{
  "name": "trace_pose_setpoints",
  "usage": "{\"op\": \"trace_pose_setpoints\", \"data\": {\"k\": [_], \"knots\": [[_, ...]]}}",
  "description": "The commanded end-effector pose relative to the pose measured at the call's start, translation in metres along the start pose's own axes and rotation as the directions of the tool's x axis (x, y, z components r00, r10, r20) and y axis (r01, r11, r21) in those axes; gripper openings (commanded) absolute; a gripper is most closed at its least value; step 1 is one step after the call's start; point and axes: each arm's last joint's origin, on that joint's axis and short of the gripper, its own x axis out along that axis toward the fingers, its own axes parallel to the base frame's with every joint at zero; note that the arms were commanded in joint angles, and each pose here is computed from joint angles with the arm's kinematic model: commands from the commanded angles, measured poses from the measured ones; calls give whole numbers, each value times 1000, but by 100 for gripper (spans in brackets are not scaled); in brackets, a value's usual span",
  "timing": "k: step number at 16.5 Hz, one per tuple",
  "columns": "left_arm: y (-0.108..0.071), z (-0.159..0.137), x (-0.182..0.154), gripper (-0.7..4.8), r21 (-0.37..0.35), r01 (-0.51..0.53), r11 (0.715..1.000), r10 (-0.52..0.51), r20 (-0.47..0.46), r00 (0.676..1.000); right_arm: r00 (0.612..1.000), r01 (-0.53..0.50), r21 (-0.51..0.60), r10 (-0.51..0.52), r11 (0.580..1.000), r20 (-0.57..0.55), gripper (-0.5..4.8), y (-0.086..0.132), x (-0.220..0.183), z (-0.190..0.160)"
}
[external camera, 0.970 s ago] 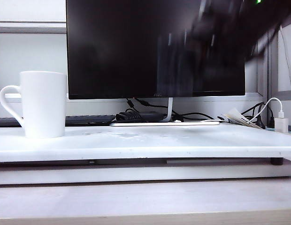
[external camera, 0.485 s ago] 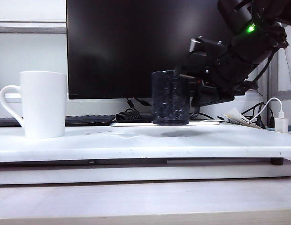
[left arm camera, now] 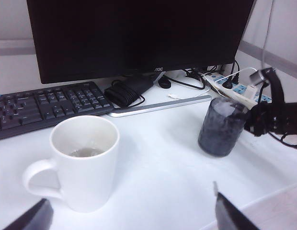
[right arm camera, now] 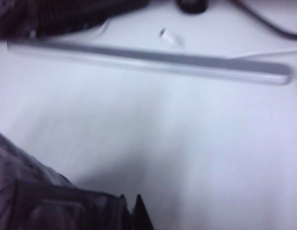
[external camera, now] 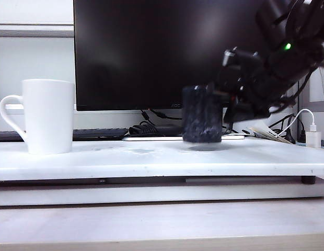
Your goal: Carefully pick up the black cup and pour some water from the black cup into the white cup.
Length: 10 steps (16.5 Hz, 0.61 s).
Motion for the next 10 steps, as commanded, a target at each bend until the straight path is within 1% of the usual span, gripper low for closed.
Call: {"op": "trace_pose_setpoints", "data": {"k": [1,6,10], "knots": [[0,2,0,479,3,6,1000,-6,13,1000,1000,-9,-11,9,1000,16,-6,1,4,0],[0,1,0,479,3,8,1000,-8,12,1000,1000,-4,-17,3,1000,-24,-6,-1,13,-10],[0,2,0,479,3,8,1000,-8,12,1000,1000,-4,-18,4,1000,-21,-6,-1,13,-9]]}}
